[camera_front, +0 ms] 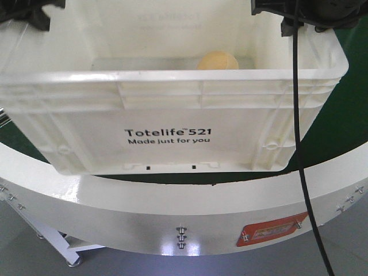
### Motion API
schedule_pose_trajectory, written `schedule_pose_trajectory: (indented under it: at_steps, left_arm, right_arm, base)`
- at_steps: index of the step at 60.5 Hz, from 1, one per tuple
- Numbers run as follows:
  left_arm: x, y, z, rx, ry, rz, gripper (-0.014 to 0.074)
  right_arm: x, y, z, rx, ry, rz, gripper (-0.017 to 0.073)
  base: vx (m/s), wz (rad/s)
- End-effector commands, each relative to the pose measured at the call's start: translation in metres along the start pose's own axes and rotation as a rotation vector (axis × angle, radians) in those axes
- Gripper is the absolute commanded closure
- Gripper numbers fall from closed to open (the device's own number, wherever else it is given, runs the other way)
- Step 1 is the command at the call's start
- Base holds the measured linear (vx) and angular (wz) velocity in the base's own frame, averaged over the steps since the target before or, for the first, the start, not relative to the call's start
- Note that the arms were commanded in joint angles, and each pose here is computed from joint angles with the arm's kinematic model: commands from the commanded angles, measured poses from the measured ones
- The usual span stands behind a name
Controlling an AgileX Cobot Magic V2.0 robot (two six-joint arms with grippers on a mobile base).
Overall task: Place moving items into box and shelve
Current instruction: 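Lift the tote off the conveyor with both grippers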
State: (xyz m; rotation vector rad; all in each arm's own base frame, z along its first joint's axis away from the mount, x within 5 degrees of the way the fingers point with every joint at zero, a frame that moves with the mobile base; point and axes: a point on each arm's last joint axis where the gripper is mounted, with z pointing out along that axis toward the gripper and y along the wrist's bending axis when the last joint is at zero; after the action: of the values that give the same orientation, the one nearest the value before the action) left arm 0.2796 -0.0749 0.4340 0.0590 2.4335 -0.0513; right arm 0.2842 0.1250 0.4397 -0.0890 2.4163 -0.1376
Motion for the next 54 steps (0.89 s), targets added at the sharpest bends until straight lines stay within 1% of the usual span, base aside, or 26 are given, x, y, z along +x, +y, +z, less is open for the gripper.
schedule_pose_trajectory:
  at_steps: [1,6,9,11,14,19,23,27,30,34,38,45,49,54]
  left_arm:
    - [0.009,0.0,-0.034,0.037,-0.232,-0.007,0.0454]
    - [0.028,0.001,-0.041,0.048,-0.242,-0.021,0.0454]
    - [0.04,0.004,-0.046,0.043,-0.249,-0.008,0.0454]
    - [0.045,0.005,-0.048,0.035,-0.253,-0.005,0.0454]
    - [0.053,0.007,-0.05,0.033,-0.252,-0.017,0.0454]
    - [0.064,0.008,-0.054,0.034,-0.263,-0.009,0.0454]
    - [0.072,0.009,-0.056,0.041,-0.267,-0.007,0.0455]
    - [0.079,0.008,-0.055,0.052,-0.259,-0.014,0.047]
    - [0.083,0.006,-0.055,0.065,-0.26,-0.006,0.0493]
    - [0.087,0.003,-0.053,0.079,-0.261,0.008,0.0528]
    - [0.088,0.002,-0.052,0.088,-0.262,0.013,0.0563]
    - [0.087,0.0,-0.051,0.09,-0.268,0.022,0.0618]
    - [0.086,0.001,-0.051,0.081,-0.276,0.027,0.0618]
    - [0.086,0.001,-0.051,0.079,-0.277,0.013,0.0617]
  right_arm:
    - [-0.004,-0.009,-0.042,0.021,-0.165,0.01,0.0484]
    - [0.006,-0.004,-0.043,0.008,-0.176,0.02,0.0484]
    - [0.014,-0.003,-0.043,0.007,-0.188,0.024,0.0484]
    - [0.021,-0.002,-0.042,0.005,-0.194,0.019,0.0484]
    - [0.031,0.0,-0.039,-0.006,-0.197,0.007,0.0484]
    - [0.046,0.002,-0.039,-0.018,-0.197,-0.001,0.0484]
    - [0.061,0.002,-0.036,-0.014,-0.172,0.006,0.0484]
    - [0.072,-0.002,-0.03,0.01,-0.156,0.034,0.0484]
    - [0.079,-0.004,-0.026,0.02,-0.147,0.057,0.0484]
    - [0.087,-0.006,-0.022,0.022,-0.141,0.066,0.0484]
    - [0.091,-0.006,-0.021,-0.002,-0.15,0.065,0.0484]
    - [0.092,-0.004,-0.023,-0.036,-0.154,0.046,0.0484]
    - [0.092,-0.004,-0.023,-0.04,-0.152,0.045,0.0484]
    - [0.092,-0.004,-0.023,-0.041,-0.154,0.046,0.0484]
  base:
    - [0.0,0.0]
    - [0.0,0.0]
    - [0.0,0.0]
    - [0.0,0.0]
    - [0.0,0.0]
    - [0.0,0.0]
    - [0.0,0.0]
    - [0.0,0.0]
    - [0.0,0.0]
    - [0.0,0.0]
    - [0.0,0.0]
    - [0.0,0.0]
    - [0.0,0.0]
    - [0.0,0.0]
